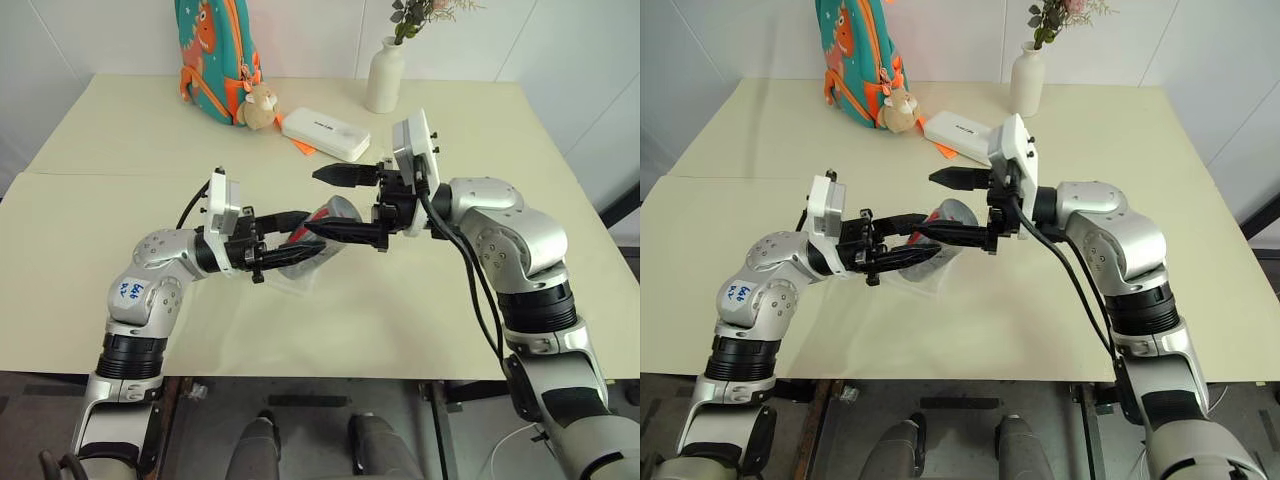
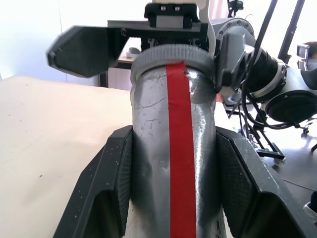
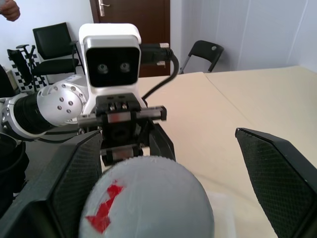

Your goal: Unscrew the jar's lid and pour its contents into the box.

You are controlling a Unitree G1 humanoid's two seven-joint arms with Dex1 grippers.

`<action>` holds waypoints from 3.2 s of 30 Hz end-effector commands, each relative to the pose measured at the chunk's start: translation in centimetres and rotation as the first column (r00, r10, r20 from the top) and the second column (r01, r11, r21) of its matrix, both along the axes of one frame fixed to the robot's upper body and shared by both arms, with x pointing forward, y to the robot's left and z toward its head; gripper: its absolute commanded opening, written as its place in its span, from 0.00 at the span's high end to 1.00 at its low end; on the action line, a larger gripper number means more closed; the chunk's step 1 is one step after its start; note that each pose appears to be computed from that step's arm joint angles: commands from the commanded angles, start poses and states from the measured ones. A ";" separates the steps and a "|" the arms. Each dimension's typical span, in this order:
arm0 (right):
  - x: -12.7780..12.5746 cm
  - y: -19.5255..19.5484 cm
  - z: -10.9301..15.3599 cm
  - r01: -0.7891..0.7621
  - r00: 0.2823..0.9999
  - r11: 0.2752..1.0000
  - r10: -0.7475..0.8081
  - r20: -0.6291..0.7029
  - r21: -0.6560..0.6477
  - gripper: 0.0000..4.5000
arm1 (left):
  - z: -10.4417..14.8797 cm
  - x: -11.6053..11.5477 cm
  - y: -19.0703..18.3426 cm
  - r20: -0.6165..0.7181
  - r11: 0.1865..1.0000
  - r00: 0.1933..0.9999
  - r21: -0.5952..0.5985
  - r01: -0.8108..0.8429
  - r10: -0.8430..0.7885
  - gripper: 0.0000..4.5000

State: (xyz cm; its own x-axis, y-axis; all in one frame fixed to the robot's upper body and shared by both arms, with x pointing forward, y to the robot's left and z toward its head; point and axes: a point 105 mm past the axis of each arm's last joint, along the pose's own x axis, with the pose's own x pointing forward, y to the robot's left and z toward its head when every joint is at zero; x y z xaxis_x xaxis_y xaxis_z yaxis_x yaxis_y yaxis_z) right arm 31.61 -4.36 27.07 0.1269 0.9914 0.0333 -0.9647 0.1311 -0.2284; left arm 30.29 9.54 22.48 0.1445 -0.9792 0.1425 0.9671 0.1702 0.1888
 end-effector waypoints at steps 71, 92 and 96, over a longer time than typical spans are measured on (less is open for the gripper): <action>-2.6 2.3 2.0 0.175 0.984 0.985 -0.175 -0.043 -0.012 0.80 | 1.2 2.6 -0.3 0.072 0.997 0.995 -0.040 -0.069 0.072 0.55; -2.0 0.7 0.1 0.213 0.973 0.975 -0.217 -0.076 -0.058 0.81 | 2.1 2.6 1.0 0.087 0.996 0.992 -0.033 -0.086 0.088 0.56; -1.9 0.1 0.0 0.224 0.971 0.973 -0.228 -0.077 -0.059 0.81 | 2.2 2.5 1.5 0.089 0.995 0.992 -0.017 -0.094 0.095 0.56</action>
